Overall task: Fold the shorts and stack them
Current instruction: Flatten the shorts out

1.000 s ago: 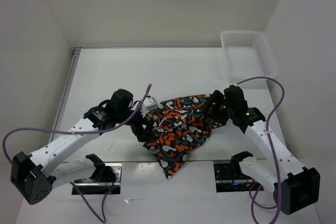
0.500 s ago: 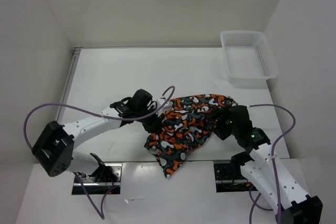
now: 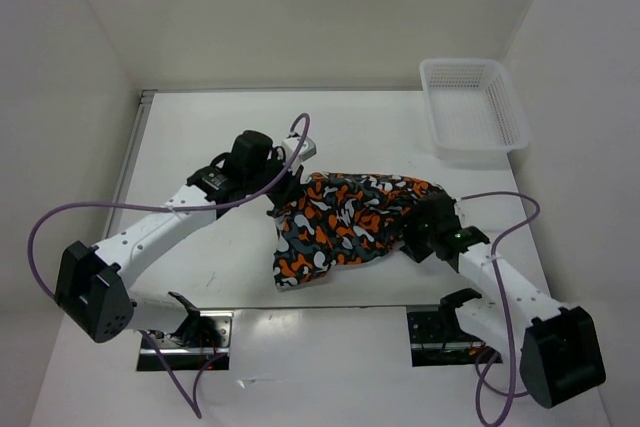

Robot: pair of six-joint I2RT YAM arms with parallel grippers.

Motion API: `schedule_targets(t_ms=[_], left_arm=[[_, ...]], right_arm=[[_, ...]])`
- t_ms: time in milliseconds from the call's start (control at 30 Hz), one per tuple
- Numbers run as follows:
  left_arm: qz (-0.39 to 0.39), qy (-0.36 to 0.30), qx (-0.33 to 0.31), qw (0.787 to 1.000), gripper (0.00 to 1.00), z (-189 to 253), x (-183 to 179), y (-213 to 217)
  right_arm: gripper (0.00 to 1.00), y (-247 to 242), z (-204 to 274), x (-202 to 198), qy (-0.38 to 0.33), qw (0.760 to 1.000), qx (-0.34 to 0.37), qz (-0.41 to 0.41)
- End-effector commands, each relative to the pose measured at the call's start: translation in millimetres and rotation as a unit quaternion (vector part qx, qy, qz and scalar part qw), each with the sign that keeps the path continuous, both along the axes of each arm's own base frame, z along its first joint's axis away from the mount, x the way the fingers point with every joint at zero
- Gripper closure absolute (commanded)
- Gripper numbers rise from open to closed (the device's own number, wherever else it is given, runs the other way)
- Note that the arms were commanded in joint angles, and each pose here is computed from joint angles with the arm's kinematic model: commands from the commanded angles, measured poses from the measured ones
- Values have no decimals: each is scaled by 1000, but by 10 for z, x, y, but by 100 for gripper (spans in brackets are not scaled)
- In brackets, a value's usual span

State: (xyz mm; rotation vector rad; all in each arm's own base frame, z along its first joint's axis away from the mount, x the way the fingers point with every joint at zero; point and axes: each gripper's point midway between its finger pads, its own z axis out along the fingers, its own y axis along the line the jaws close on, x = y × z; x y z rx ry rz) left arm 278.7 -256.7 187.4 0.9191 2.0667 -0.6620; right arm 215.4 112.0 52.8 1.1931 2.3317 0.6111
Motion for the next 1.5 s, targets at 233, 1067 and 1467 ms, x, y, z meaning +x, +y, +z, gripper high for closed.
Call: schedule_targets(t_ms=[233,1067,1467], left_arm=[[48,-29,5,998,100,255,354,120],[258,-43,-3,965,7,472,1073,1682],[309,35,66,948,59,-280,349,2018]], right_arm=[[100,220,328,747,-70,996,-40,39],[49,778,959,475,-129,935,8,332],[56,508,510,271,-48,965,-15,259]])
